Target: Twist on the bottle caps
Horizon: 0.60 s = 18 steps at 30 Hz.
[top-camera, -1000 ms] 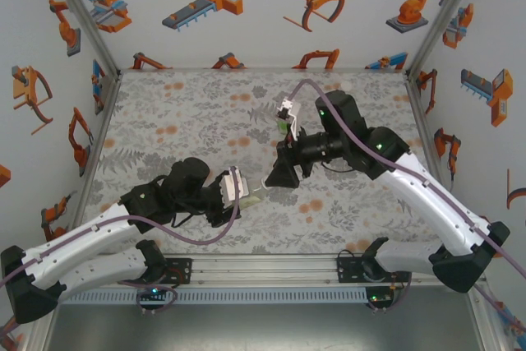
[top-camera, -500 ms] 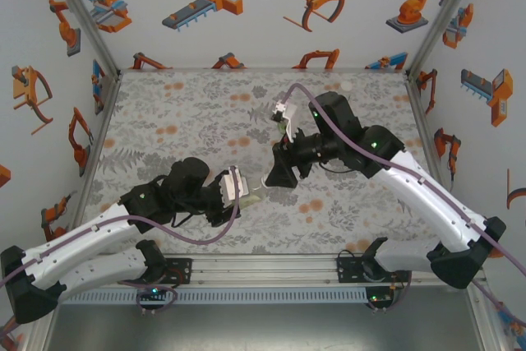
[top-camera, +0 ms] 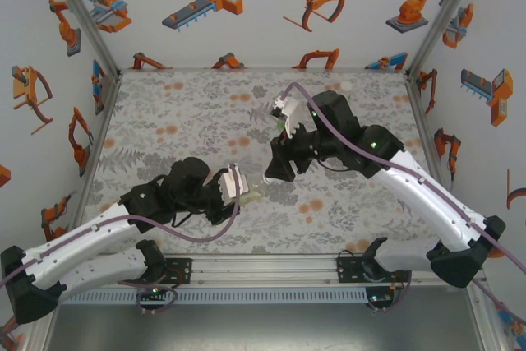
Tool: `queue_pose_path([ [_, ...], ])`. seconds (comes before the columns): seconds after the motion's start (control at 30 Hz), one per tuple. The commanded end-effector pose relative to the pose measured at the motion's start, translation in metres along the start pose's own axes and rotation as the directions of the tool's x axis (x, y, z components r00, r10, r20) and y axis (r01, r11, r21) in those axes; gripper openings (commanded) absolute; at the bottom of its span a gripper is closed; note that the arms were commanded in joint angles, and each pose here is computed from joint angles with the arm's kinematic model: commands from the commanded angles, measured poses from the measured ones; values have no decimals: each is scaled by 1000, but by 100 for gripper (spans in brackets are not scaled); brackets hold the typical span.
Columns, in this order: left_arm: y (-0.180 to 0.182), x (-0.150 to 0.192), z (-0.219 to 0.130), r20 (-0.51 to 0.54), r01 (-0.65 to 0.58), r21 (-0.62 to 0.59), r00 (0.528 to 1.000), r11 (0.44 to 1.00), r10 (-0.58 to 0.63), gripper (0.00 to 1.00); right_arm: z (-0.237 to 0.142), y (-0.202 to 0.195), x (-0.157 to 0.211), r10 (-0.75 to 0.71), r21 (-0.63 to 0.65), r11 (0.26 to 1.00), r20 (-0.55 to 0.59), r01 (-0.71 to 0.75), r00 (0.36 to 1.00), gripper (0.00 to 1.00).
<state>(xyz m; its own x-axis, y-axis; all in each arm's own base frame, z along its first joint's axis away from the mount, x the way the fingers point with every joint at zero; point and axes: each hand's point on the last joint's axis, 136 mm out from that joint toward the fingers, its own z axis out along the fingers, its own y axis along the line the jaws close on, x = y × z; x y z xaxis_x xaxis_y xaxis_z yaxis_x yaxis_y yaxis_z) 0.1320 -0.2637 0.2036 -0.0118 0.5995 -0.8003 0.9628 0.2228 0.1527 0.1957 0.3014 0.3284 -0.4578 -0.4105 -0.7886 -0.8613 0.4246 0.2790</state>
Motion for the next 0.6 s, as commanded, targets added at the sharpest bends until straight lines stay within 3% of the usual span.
queue_pose_path([
  [0.0, -13, -20, -10, 80, -53, 63, 996, 997, 48, 0, -14, -48, -3, -10, 274, 962, -4, 10, 1000, 54],
  [0.27, -13, -20, -9, 79, -51, 71, 996, 996, 46, 0, -27, -37, -13, -45, 247, 969, 42, 33, 998, 54],
  [0.33, -14, -20, -9, 80, -53, 75, 996, 996, 47, 0, -31, -20, -18, -101, 167, 982, 73, 88, 992, 54],
  [0.43, -14, -20, -9, 81, -56, 77, 995, 995, 50, 0, -38, 30, -21, -215, -73, 971, 161, 229, 963, 54],
  [0.57, -19, -22, -10, 94, -64, 104, 994, 993, 54, 0, -51, 87, -3, -377, -344, 820, 277, 457, 884, 56],
])
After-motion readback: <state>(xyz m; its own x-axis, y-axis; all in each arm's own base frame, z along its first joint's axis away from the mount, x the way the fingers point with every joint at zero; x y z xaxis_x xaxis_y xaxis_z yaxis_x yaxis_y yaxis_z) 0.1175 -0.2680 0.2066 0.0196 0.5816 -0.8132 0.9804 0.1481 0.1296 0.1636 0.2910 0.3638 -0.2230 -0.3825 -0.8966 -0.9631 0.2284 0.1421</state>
